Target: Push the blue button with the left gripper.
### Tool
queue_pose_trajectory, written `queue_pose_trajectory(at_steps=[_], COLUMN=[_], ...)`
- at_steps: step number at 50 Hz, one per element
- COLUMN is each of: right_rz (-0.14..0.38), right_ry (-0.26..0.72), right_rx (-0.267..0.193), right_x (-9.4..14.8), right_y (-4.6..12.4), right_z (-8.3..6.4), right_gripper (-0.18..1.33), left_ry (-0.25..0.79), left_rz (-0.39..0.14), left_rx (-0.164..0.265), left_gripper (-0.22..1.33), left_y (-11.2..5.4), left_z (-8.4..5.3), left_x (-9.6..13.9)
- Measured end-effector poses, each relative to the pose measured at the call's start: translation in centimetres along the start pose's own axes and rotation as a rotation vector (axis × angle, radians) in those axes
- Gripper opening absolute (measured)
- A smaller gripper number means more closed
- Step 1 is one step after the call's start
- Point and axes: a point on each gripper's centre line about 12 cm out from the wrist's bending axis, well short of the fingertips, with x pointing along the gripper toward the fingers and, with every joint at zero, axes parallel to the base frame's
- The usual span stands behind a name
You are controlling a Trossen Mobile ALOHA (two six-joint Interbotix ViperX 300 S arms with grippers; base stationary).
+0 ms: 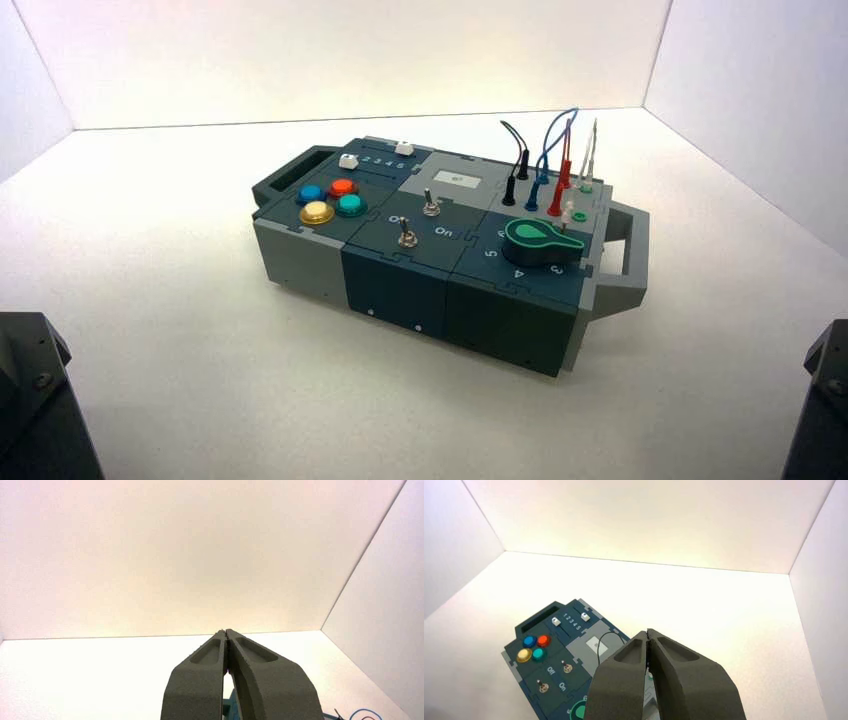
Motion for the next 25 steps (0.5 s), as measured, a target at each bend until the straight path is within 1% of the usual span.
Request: queue_pose_trajectory(at_steps=[17, 21, 23, 25], right_rz=[0.000, 0.001, 0.001, 0.001], right_ry=[0.003, 0.002, 0.003, 0.003], right_rx=[0.000, 0.001, 0.001, 0.001], right_x=[0.0, 0.0, 0.0, 0.0], right_y=[0.0, 0.0, 0.0, 0.0], right_z=[0.0, 0.0, 0.0, 0.0], right_gripper=[-0.14, -0.14, -0.14, -0.14], left_ry=[0.015, 0.031, 0.041, 0.069], left_rz=[0.002, 0.001, 0.000, 0.000], left_rx=[-0.003, -0.014, -0.025, -0.038], left_gripper=[-0.17, -0.17, -0.17, -0.17], left_y=[0.0, 0.0, 0.0, 0.0], left_z=[-0.2, -0.3, -0.4, -0.8], left_x=[0.3, 0.5, 0.7, 1.1])
